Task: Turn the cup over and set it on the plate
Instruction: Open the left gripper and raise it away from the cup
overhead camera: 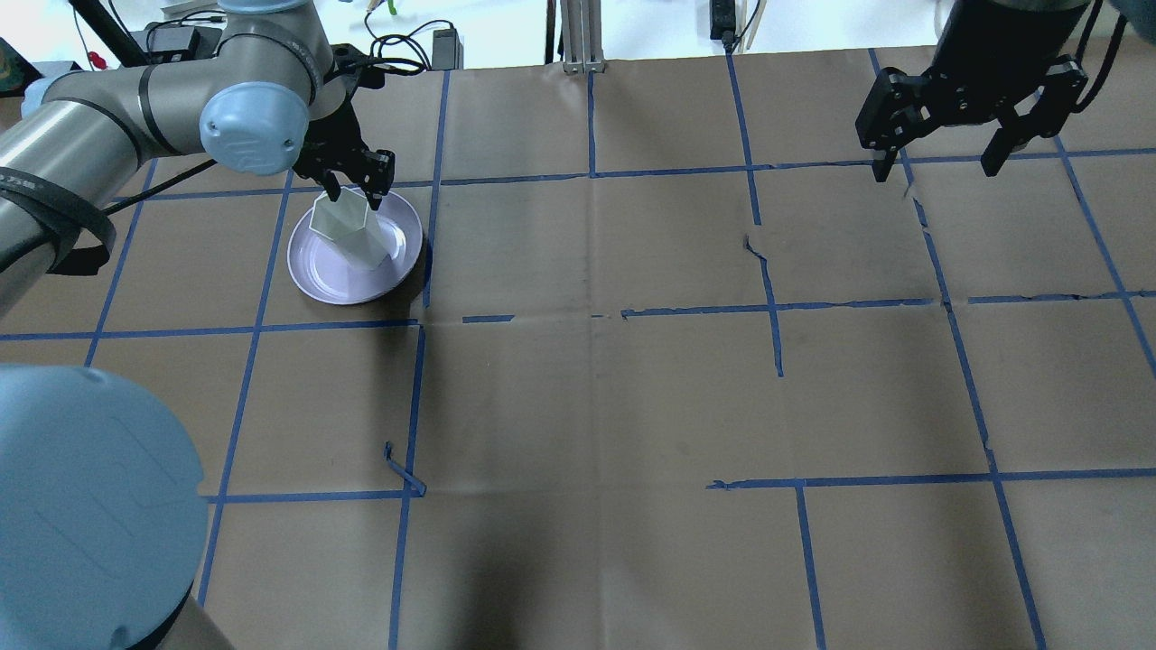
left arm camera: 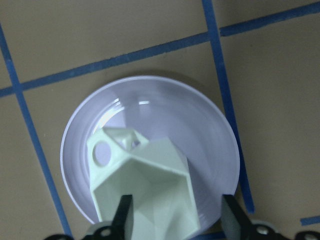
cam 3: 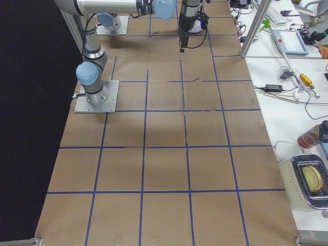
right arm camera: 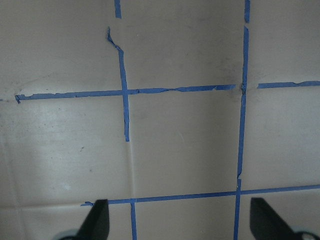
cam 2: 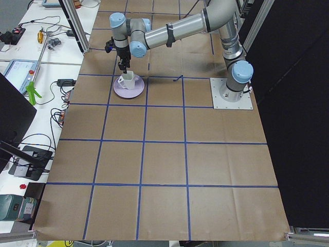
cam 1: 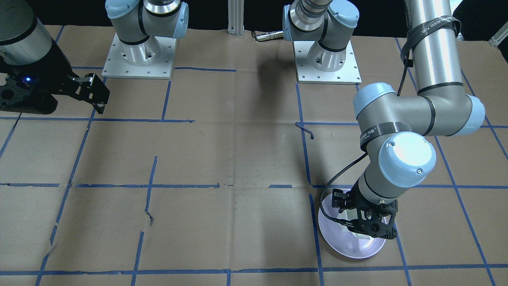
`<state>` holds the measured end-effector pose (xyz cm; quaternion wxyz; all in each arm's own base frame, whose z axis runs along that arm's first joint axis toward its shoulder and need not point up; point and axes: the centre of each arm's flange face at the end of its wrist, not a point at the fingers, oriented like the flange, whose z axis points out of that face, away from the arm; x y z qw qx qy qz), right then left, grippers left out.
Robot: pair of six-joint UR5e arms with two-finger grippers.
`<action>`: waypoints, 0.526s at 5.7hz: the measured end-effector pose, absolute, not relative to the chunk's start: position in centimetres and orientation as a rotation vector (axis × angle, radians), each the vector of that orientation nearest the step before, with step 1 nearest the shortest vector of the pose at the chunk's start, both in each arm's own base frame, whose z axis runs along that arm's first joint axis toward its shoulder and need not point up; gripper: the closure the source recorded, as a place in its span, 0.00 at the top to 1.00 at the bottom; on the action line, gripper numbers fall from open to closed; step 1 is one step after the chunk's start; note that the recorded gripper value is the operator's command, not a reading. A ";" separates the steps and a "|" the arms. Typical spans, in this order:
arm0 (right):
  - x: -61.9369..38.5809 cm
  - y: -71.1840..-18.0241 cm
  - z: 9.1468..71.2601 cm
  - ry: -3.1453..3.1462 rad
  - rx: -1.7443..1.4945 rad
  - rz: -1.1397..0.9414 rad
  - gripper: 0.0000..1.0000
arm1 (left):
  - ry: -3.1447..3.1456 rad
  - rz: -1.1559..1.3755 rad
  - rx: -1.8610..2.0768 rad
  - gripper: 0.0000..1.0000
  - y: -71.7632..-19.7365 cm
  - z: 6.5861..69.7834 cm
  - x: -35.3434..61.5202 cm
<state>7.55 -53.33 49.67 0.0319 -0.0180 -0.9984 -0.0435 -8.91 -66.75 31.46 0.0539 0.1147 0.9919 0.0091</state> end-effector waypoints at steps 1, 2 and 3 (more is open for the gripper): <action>7.5 -53.3 49.7 -3.074 -0.055 -0.134 1.00 | 3.014 0.038 0.305 0.99 -64.7 35.4 -9.2; 7.5 -53.3 49.7 -3.074 -0.055 -0.134 1.00 | 3.024 0.049 0.207 0.99 -62.2 39.1 -9.9; 7.5 -53.3 49.7 -3.074 -0.055 -0.134 1.00 | 3.033 0.058 0.115 0.99 -59.3 42.6 -11.6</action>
